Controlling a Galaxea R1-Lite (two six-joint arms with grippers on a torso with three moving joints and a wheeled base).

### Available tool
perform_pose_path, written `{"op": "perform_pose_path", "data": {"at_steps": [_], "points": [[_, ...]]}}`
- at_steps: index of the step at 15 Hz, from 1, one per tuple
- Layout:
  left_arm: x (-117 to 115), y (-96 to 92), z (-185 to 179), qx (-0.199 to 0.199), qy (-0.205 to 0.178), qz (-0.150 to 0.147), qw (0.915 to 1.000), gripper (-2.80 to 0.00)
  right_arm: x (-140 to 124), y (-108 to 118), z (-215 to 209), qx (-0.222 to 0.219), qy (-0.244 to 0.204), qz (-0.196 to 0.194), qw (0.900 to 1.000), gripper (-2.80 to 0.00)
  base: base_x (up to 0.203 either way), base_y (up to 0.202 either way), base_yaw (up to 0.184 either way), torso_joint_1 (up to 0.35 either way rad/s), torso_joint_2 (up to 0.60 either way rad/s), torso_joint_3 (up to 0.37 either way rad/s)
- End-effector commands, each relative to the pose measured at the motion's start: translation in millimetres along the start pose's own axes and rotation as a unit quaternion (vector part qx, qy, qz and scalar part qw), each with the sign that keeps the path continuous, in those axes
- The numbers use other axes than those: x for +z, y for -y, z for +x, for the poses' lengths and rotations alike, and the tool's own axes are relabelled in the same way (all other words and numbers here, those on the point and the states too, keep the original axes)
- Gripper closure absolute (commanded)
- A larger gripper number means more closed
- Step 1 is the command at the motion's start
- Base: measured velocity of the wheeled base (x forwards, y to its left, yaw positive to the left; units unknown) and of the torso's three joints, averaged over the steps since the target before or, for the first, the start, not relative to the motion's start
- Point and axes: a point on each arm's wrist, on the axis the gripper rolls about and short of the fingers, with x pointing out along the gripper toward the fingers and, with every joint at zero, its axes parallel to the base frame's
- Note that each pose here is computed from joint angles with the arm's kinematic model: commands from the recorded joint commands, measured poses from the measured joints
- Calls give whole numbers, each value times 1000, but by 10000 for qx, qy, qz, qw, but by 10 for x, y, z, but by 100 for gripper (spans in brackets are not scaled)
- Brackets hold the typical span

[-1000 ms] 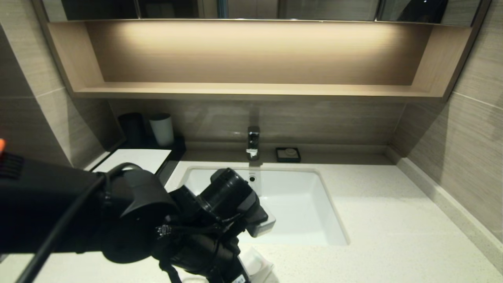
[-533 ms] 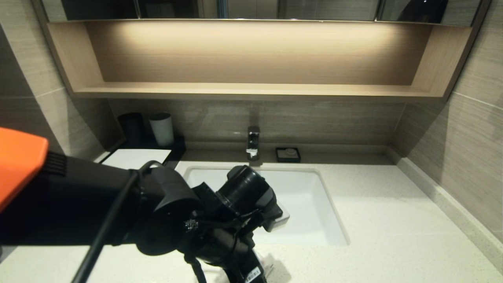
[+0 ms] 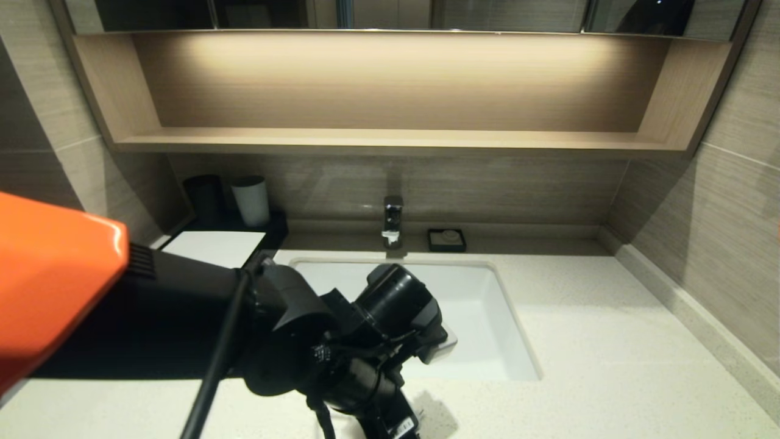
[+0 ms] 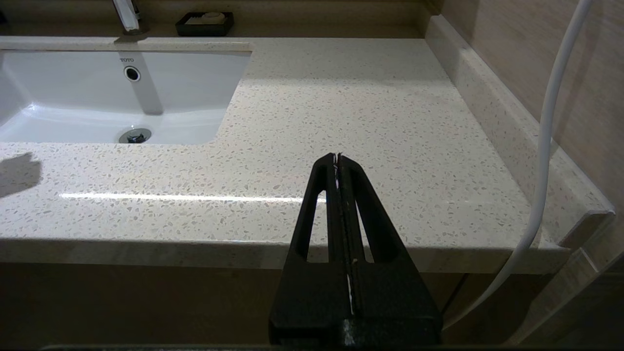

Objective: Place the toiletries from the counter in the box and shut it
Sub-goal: Pick up the bathroom toiletry

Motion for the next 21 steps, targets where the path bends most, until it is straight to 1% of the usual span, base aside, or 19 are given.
{"op": "perform_pose_path", "data": {"at_steps": [1, 5, 12, 14, 21], "points": [[7, -2, 85, -31, -89, 3, 10000, -280, -4, 0, 1, 2, -6, 0, 10000, 0, 0, 0, 0, 0, 0, 0], [10, 0, 170, -52, -191, -21, 9998, -280, -4, 0, 1, 2, -6, 0, 10000, 0, 0, 0, 0, 0, 0, 0], [9, 1, 198, -57, -218, -24, 9997, -280, -4, 0, 1, 2, -6, 0, 10000, 0, 0, 0, 0, 0, 0, 0], [0, 5, 257, -76, -298, -22, 9995, -280, -4, 0, 1, 2, -6, 0, 10000, 0, 0, 0, 0, 0, 0, 0], [12, 4, 299, -99, -310, -22, 9995, -280, -4, 0, 1, 2, -6, 0, 10000, 0, 0, 0, 0, 0, 0, 0]]}}
